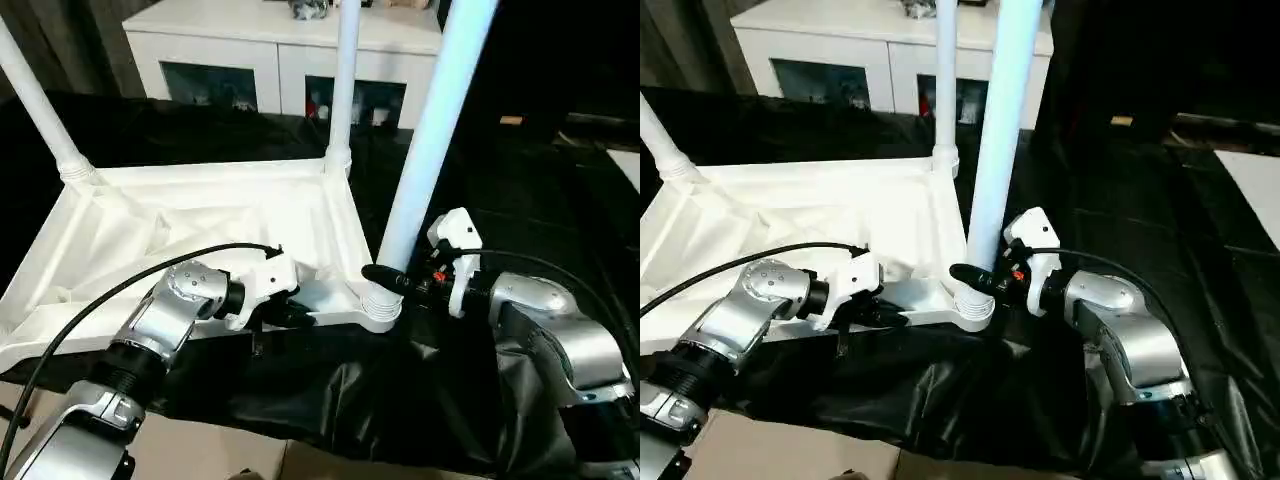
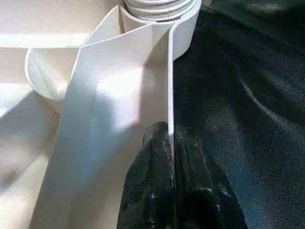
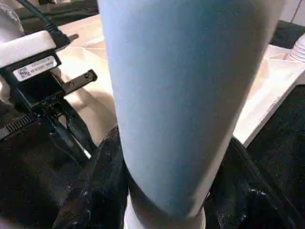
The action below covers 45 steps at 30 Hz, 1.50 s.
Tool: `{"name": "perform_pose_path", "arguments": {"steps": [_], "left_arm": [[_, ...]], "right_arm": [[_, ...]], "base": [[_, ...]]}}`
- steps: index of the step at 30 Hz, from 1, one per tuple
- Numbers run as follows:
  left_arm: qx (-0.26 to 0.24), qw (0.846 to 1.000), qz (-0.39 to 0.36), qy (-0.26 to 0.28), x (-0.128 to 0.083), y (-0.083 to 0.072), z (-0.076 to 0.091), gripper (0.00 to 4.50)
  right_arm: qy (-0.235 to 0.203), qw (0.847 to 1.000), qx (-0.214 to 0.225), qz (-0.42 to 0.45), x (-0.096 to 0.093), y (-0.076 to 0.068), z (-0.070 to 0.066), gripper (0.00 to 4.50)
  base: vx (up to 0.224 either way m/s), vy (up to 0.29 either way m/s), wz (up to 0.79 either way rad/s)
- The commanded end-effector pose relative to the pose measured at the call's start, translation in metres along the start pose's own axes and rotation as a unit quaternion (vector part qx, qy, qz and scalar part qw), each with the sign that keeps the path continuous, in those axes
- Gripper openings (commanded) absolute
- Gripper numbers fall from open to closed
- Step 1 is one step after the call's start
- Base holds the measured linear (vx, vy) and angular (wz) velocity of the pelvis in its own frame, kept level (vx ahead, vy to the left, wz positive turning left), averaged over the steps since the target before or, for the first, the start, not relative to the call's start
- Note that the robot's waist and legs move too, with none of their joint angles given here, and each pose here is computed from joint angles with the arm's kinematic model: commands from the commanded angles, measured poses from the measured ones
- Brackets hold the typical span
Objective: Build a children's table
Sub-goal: Insert table leg to table base
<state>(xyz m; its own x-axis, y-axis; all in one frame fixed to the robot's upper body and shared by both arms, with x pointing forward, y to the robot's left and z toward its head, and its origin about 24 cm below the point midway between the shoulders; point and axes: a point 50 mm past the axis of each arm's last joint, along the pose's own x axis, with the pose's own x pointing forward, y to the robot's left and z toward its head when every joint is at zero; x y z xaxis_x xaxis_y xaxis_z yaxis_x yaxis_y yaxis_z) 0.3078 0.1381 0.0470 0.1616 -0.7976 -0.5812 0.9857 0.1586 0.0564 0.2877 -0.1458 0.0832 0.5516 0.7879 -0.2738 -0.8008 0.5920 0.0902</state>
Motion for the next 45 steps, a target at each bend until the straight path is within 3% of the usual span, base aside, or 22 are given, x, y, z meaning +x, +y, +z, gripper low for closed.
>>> {"name": "perform_pose_path", "arguments": {"steps": [1, 8, 12, 14, 19, 21, 24, 29, 33, 38, 40, 45], "left_arm": [[0.008, 0.999, 0.037, -0.031, -0.01, 0.01, 0.011, 0.0], [0.008, 0.999, 0.038, -0.028, -0.011, 0.01, 0.009, 0.0], [0.007, 0.999, 0.039, -0.027, -0.012, 0.01, 0.008, 0.0], [0.007, 0.999, 0.039, -0.028, -0.012, 0.01, 0.008, 0.0], [0.014, 0.998, 0.052, -0.04, -0.014, 0.011, 0.012, 0.0], [0.011, 0.997, 0.054, -0.045, -0.014, 0.01, 0.011, 0.0], [0.007, 0.997, 0.059, -0.053, -0.013, 0.008, 0.011, 0.0], [0.005, 0.996, 0.066, -0.062, -0.013, 0.008, 0.012, 0.0], [0.005, 0.995, 0.072, -0.066, -0.013, 0.008, 0.013, 0.0], [0.006, 0.995, 0.076, -0.066, -0.013, 0.009, 0.014, 0.0], [0.007, 0.995, 0.075, -0.063, -0.012, 0.009, 0.015, 0.0], [0.012, 0.996, 0.073, -0.056, -0.013, 0.009, 0.014, 0.0]], "right_arm": [[0.113, 0.99, 0.084, 0.014, 0.0, 0.007, -0.057, 1.84], [0.129, 0.989, 0.064, 0.025, 0.002, 0.009, -0.061, 1.84], [0.126, 0.99, 0.015, 0.054, 0.003, 0.014, -0.058, 1.84], [0.109, 0.991, 0.011, 0.075, 0.003, 0.017, -0.054, 1.84], [0.034, 0.999, 0.002, 0.007, -0.002, 0.005, -0.038, 1.84], [-0.024, 0.998, 0.032, -0.046, -0.008, 0.0, -0.035, 1.84], [-0.063, 0.99, 0.077, -0.104, -0.013, -0.007, -0.038, 1.84], [-0.08, 0.983, 0.085, -0.138, -0.021, -0.007, -0.046, 1.84], [-0.099, 0.984, 0.067, -0.135, -0.026, 0.002, -0.045, 1.84], [-0.075, 0.992, 0.016, -0.098, -0.023, 0.016, -0.043, 1.84], [-0.031, 0.998, -0.024, -0.048, -0.018, 0.025, -0.046, 1.84], [0.008, 0.999, -0.031, 0.004, -0.011, 0.03, -0.046, 1.84]], "base": [[0.0, 0.0, 0.0], [0.0, 0.0, 0.0], [0.0, 0.0, 0.0], [0.0, 0.0, 0.0], [0.0, 0.0, 0.0], [0.0, 0.0, 0.0], [0.0, 0.0, 0.0], [0.0, 0.0, 0.0], [0.0, 0.0, 0.0], [0.0, 0.0, 0.0], [0.0, 0.0, 0.0], [0.0, 0.0, 0.0]]}}
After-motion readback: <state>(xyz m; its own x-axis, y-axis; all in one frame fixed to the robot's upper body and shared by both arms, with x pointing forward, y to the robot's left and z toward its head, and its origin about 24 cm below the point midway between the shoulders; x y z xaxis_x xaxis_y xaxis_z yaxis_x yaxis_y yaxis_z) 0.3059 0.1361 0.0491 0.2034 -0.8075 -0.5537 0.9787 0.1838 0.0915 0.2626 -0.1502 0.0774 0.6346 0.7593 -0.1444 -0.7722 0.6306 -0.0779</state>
